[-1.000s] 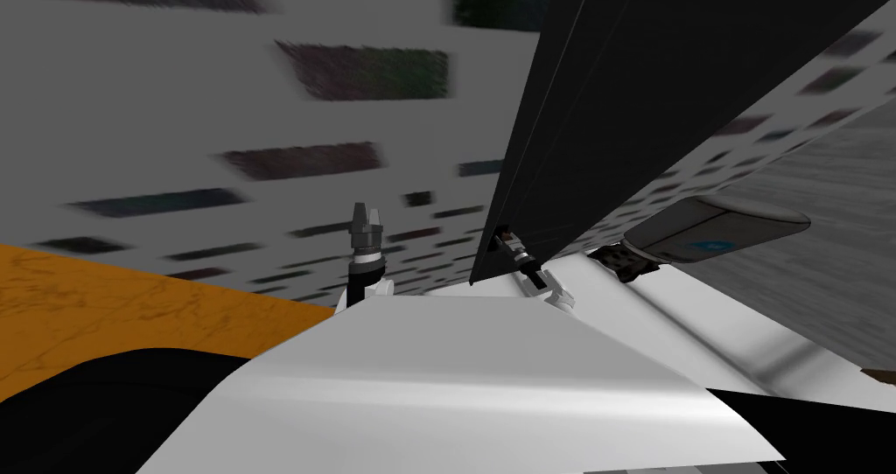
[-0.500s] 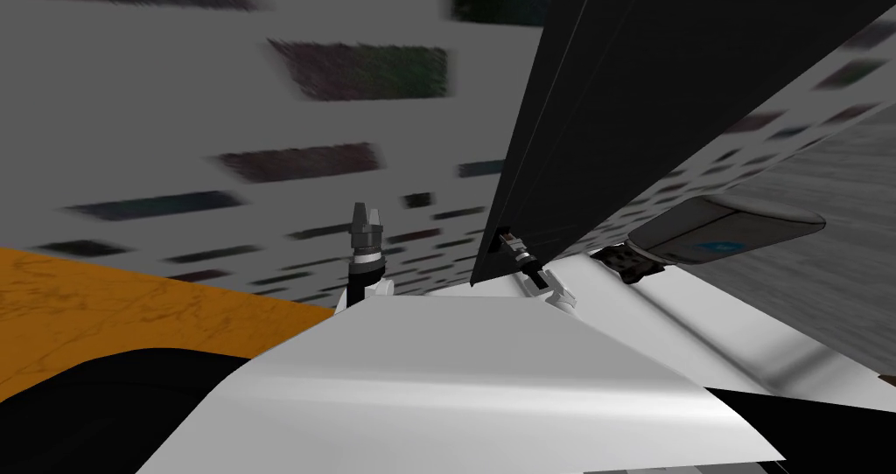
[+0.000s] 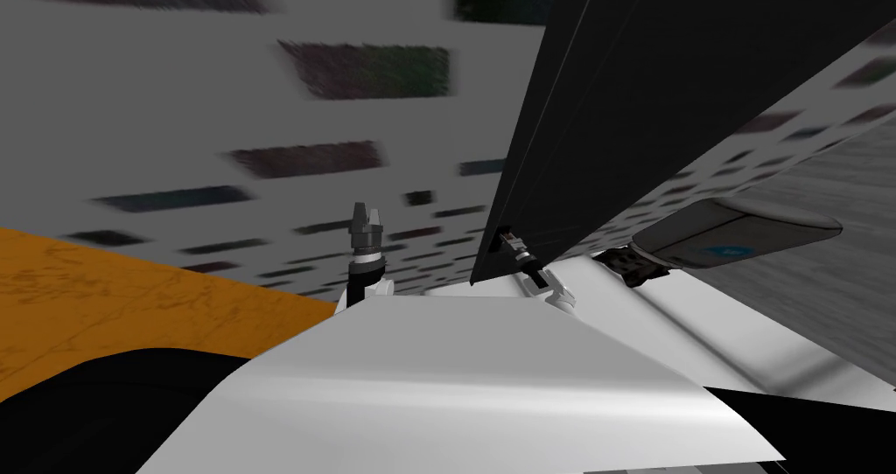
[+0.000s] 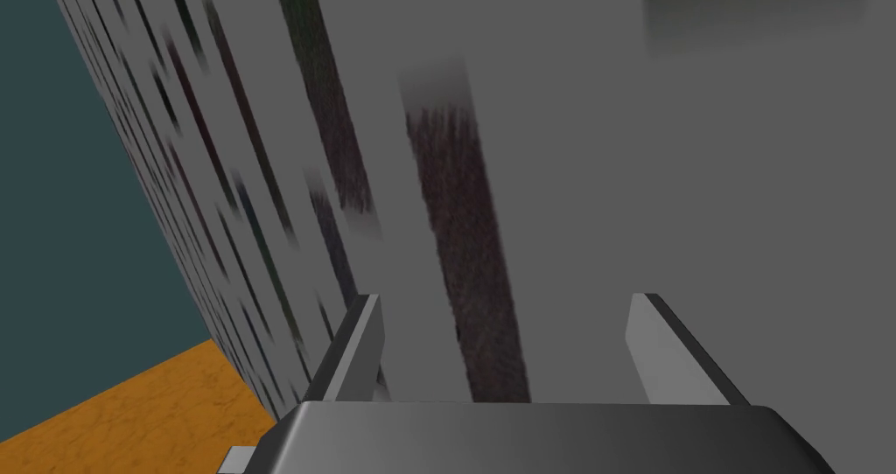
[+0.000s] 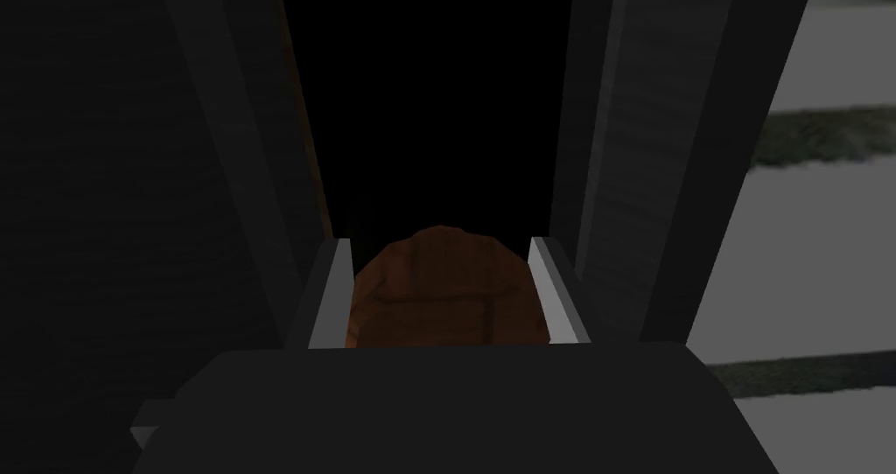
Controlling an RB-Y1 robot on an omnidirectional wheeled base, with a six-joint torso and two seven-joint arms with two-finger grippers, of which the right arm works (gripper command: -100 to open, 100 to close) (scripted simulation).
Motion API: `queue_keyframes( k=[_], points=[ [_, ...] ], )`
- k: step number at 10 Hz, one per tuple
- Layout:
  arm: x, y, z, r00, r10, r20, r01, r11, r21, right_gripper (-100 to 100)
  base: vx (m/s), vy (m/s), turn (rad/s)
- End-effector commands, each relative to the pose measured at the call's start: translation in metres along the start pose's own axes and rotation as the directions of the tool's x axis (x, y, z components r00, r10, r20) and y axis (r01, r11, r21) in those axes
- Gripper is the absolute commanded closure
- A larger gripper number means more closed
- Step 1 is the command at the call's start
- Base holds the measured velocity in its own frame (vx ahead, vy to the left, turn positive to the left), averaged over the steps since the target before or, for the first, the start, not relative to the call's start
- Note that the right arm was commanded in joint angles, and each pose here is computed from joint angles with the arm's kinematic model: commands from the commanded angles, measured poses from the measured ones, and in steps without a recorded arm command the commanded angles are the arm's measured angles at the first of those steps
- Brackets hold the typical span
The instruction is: Pull the door open
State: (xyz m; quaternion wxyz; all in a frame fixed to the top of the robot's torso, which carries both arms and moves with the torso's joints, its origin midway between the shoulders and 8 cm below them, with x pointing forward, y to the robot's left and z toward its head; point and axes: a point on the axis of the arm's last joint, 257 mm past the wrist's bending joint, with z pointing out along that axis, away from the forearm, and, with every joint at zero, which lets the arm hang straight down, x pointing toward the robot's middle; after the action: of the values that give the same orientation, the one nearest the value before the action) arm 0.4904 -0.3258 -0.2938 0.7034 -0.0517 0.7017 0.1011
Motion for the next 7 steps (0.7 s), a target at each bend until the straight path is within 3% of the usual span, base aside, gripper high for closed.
queue_keyframes(
  k=[1, 4, 7],
  points=[
    [-0.0008, 0.0007, 0.0014, 0.998, 0.057, 0.007, -0.057, 0.998, 0.003, 100, -0.094, -0.065, 0.098],
    [-0.0042, -0.0016, 0.0045, 0.986, 0.167, 0.025, -0.167, 0.986, 0.014, 100, -0.071, -0.053, 0.096],
    [-0.0083, -0.0049, 0.0084, 0.953, 0.300, 0.050, -0.302, 0.953, 0.023, 100, -0.089, -0.074, 0.129]
  ],
)
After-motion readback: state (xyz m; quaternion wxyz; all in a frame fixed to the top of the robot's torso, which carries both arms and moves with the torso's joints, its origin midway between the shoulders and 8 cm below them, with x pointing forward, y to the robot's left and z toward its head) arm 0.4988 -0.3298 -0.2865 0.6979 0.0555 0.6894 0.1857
